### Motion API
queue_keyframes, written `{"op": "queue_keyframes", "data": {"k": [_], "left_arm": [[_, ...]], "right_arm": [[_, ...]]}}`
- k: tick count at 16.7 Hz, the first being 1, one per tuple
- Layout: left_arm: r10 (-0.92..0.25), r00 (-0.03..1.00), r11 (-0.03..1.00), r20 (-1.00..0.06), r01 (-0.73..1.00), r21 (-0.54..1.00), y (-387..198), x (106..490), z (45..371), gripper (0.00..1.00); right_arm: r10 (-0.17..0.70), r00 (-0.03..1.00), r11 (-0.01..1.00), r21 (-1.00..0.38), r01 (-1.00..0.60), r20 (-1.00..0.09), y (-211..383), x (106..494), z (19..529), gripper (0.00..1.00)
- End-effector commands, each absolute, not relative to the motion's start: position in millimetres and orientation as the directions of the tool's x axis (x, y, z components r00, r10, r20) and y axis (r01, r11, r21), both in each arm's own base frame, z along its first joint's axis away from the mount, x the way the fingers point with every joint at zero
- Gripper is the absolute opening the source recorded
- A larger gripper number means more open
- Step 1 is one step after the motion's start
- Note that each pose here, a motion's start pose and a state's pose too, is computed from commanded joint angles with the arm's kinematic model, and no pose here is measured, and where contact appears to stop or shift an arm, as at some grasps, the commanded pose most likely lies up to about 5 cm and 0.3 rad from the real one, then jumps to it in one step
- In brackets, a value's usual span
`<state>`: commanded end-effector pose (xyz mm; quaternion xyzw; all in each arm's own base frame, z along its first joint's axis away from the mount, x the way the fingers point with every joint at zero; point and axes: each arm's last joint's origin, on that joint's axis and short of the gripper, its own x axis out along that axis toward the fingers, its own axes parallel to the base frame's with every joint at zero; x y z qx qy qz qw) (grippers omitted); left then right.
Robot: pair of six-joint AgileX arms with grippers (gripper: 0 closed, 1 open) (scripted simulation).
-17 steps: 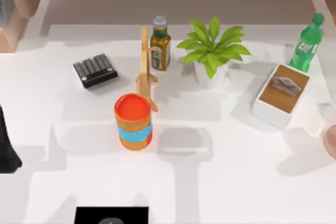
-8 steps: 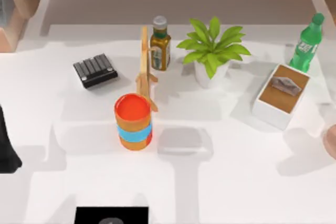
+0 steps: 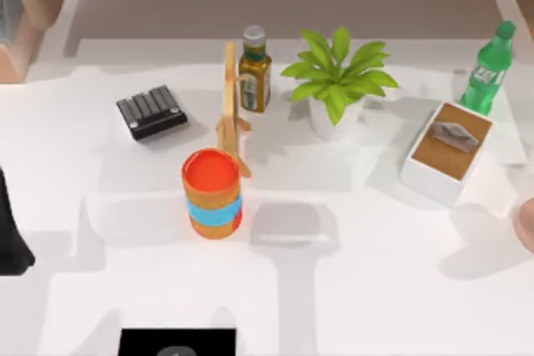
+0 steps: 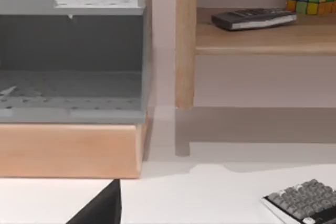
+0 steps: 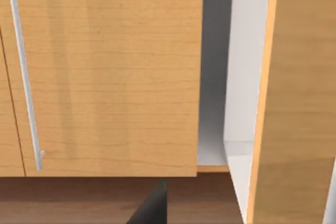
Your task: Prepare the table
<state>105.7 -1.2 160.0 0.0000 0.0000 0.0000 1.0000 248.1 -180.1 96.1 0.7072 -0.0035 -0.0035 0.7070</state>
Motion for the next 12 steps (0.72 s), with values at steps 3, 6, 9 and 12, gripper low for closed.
{"op": "queue_keyframes", "data": {"k": [3,6,9,12], "left_arm": [[0.0,1.0,1.0,0.0,0.0,0.0,-1.2,105.7,160.0,1.0],[0.0,1.0,1.0,0.0,0.0,0.0,-1.2,105.7,160.0,1.0],[0.0,1.0,1.0,0.0,0.0,0.0,-1.2,105.7,160.0,1.0],[0.0,1.0,1.0,0.0,0.0,0.0,-1.2,105.7,160.0,1.0]], "right_arm": [[-0.01,1.0,0.0,1.0,0.0,0.0,-180.1,248.1,96.1,0.32],[-0.01,1.0,0.0,1.0,0.0,0.0,-180.1,248.1,96.1,0.1],[-0.01,1.0,0.0,1.0,0.0,0.0,-180.1,248.1,96.1,0.0],[-0.01,1.0,0.0,1.0,0.0,0.0,-180.1,248.1,96.1,0.0]]}}
